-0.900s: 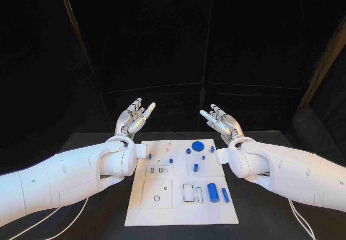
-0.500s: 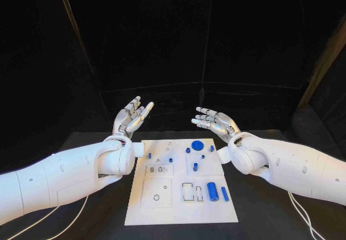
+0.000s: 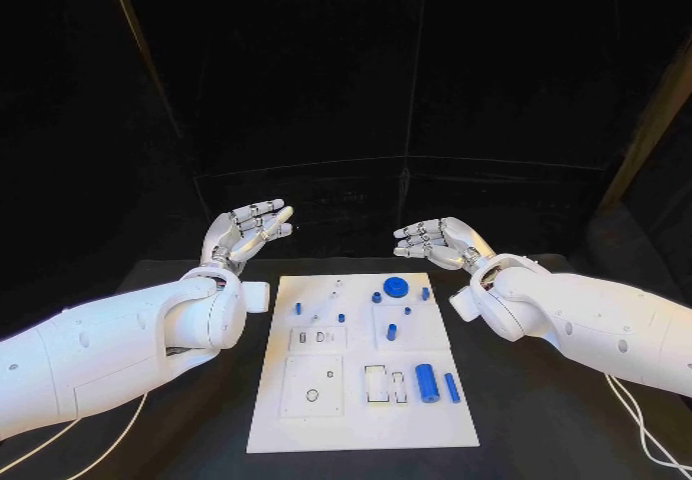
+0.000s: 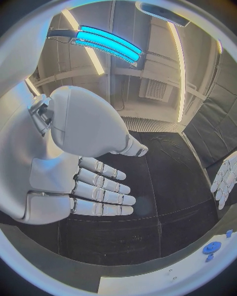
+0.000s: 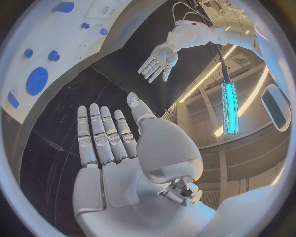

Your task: Assemble the parts on the task board

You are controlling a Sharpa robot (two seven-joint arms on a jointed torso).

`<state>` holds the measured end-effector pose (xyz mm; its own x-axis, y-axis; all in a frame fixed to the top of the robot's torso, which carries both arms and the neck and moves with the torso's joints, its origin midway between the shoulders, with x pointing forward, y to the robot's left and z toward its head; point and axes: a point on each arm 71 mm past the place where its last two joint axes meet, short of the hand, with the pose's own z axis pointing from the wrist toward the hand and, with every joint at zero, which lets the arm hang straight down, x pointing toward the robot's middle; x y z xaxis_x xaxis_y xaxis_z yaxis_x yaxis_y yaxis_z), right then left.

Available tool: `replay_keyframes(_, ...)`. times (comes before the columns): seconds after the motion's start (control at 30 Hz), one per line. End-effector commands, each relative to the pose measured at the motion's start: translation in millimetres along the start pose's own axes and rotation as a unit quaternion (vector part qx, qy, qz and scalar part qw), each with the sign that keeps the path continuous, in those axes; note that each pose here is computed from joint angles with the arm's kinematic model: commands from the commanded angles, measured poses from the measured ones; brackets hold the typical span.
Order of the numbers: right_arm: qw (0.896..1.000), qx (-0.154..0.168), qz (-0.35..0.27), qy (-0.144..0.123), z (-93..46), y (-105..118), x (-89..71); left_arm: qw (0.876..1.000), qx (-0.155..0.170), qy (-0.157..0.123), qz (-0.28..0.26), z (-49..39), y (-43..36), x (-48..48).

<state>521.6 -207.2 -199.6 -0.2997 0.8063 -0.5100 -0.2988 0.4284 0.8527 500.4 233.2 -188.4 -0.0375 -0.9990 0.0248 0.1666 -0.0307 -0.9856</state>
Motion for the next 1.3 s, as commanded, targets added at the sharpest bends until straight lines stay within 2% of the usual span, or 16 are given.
replay_keyframes(0.03, 0.996, -0.026, -0.086, 0.021, 4.2, 10, -3.2, 0.999, 0.000, 0.035, -0.006, -2.2, -6.5, 5.1)
replay_keyframes(0.27, 0.975, -0.039, -0.208, 0.070, 13.8, 29, -6.8, 0.996, -0.003, 0.086, -0.028, -12.1, -22.5, 11.7)
replay_keyframes(0.33, 0.965, -0.033, -0.246, 0.085, 16.6, 34, -6.1, 0.995, -0.002, 0.098, -0.035, -15.3, -26.6, 14.1)
replay_keyframes(0.5, 0.937, -0.024, -0.334, 0.103, 23.6, 45, -3.5, 0.991, -0.002, 0.121, -0.047, -22.8, -35.9, 20.9)
replay_keyframes(0.67, 0.914, -0.021, -0.390, 0.113, 28.7, 50, 0.9, 0.990, -0.002, 0.133, -0.054, -25.9, -39.5, 26.1)
replay_keyframes(0.83, 0.896, -0.024, -0.427, 0.119, 33.0, 56, 6.0, 0.988, -0.002, 0.141, -0.059, -28.3, -42.6, 30.1)
replay_keyframes(1.0, 0.888, -0.030, -0.444, 0.119, 35.6, 62, 9.7, 0.987, -0.001, 0.148, -0.062, -29.3, -44.9, 33.1)
replay_keyframes(1.3, 0.882, -0.024, -0.452, 0.129, 39.9, 62, 13.4, 0.987, -0.002, 0.150, -0.063, -28.1, -44.9, 34.9)
